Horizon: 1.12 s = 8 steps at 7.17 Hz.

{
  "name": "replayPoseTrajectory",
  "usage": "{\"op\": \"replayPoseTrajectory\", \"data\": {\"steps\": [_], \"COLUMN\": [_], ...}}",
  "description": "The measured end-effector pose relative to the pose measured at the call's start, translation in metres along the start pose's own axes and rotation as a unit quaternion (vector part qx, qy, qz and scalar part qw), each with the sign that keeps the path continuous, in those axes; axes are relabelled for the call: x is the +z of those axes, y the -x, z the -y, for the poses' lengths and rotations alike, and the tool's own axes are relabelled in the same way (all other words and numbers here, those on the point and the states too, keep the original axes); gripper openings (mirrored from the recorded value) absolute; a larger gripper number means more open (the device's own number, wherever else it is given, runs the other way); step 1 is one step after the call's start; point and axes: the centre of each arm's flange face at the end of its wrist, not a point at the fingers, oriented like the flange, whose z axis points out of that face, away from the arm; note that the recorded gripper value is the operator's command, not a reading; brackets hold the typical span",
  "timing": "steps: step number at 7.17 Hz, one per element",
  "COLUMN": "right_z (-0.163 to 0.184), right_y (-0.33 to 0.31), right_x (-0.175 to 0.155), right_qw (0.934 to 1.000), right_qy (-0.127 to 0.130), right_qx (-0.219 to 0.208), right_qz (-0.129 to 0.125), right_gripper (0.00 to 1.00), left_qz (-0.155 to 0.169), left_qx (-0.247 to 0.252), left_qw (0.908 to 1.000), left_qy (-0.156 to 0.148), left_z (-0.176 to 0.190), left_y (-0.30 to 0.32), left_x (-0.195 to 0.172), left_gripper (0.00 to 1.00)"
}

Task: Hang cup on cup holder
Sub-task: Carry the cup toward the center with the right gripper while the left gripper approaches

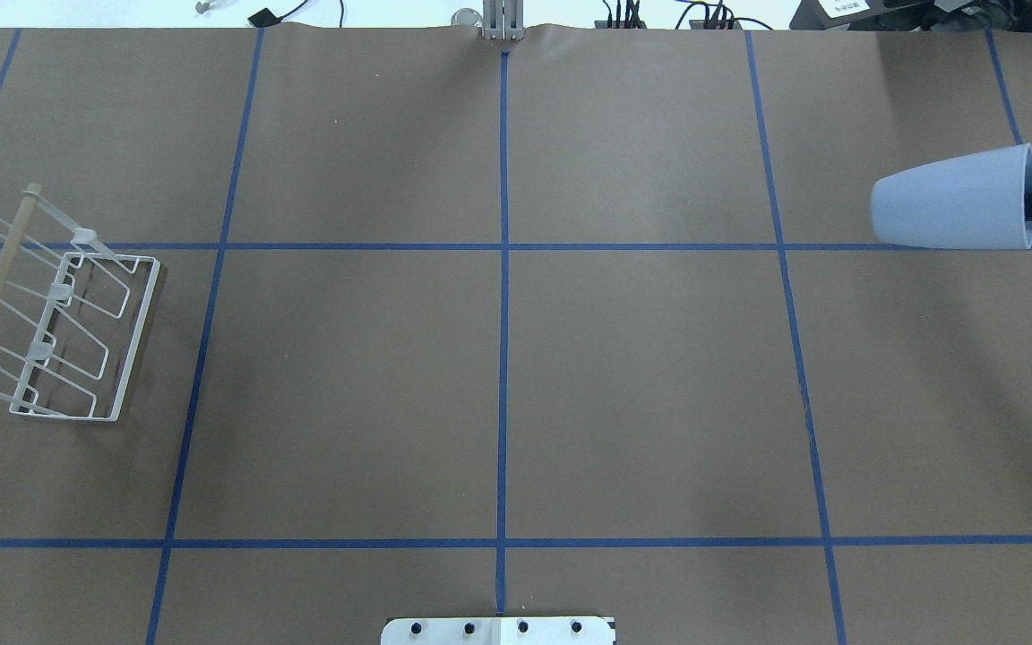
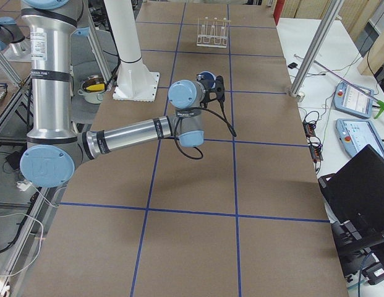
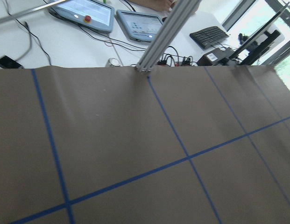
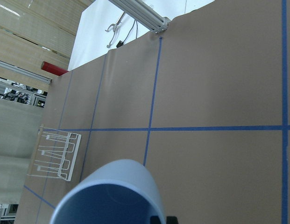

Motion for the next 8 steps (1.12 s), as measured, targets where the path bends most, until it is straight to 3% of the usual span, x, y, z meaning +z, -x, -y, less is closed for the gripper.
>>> {"op": "replayPoseTrajectory", "data": {"steps": [2, 4, 6, 8], "right_z": [-0.017, -0.036, -0.053, -0.065], "right_y": [0.008, 0.018, 0.032, 0.057], "right_x": [0.012, 0.043, 0.084, 0.137], "right_qw": [0.9986, 0.9904, 0.9762, 0.9583], "right_qy": [-0.003, -0.018, -0.020, -0.018], "right_qx": [0.006, 0.024, 0.033, 0.045], "right_qz": [0.053, 0.135, 0.214, 0.282], "right_gripper": [0.00, 0.00, 0.00, 0.00], "left_qz": [-0.061, -0.111, -0.157, -0.200], "left_qx": [-0.104, -0.154, -0.195, -0.235], "left_qw": [0.9919, 0.9807, 0.9657, 0.9440], "left_qy": [0.040, 0.045, 0.069, 0.116], "left_z": [-0.008, -0.041, -0.082, -0.106], "left_y": [-0.064, -0.102, -0.129, -0.164], "left_x": [0.050, 0.106, 0.154, 0.182], "left_gripper": [0.98, 0.98, 0.98, 0.98]}}
